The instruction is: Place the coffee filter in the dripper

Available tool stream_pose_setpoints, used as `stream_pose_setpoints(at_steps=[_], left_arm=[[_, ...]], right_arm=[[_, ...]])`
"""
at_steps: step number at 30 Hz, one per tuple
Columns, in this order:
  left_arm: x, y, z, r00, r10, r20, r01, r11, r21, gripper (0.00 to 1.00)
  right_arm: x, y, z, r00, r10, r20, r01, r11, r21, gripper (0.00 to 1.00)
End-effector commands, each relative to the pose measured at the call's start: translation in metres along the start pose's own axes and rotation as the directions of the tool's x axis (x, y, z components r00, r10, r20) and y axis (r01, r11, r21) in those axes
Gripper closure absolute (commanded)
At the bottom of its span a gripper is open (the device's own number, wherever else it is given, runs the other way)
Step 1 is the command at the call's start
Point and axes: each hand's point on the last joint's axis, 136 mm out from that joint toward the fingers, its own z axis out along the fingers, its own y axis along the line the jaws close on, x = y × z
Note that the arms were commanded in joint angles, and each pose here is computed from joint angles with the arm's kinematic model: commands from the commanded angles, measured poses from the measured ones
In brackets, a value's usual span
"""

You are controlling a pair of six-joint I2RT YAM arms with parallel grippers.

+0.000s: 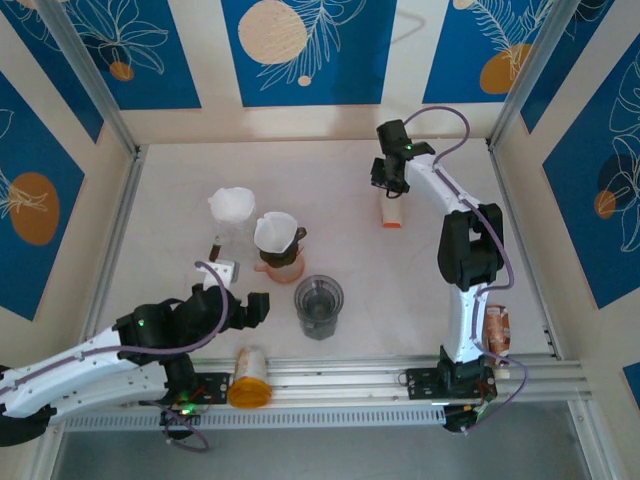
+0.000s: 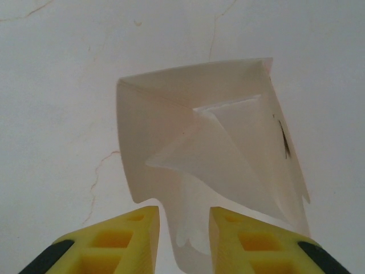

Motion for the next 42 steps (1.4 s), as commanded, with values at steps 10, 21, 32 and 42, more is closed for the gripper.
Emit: stream_pose_setpoints(at_steps=[10,21,32,42], left_arm=[[-0.003,0.001,0.001,1.000,0.012,0.018,-0.011,1.000,-0.009,0.00],[-0.003,-0.002,0.002,1.000,0.010,0.016,-0.010,1.000,-0.002,0.00],[-0.004,-0.007,0.003,1.000,0.005,0.008,-0.005,1.000,0.015,0.00],[-0.003,-0.009,0.004,1.000,0.002,-0.004,-0.001,1.000,0.018,0.00]], right_arm=[[0.003,-0.002,0.011,0.999,0.016,-0.036,-0.015,1.000,0.015,0.77],[0.002,0.002,-0.005,1.000,-0.011,-0.012,0.011,1.000,0.005,1.00],[0.013,-0.005,-0.049,0.998,-0.034,0.054,0.035,0.999,-0.005,1.00],[0.038,-0.013,-0.114,0.991,-0.041,0.130,0.050,0.996,-0.067,1.00]])
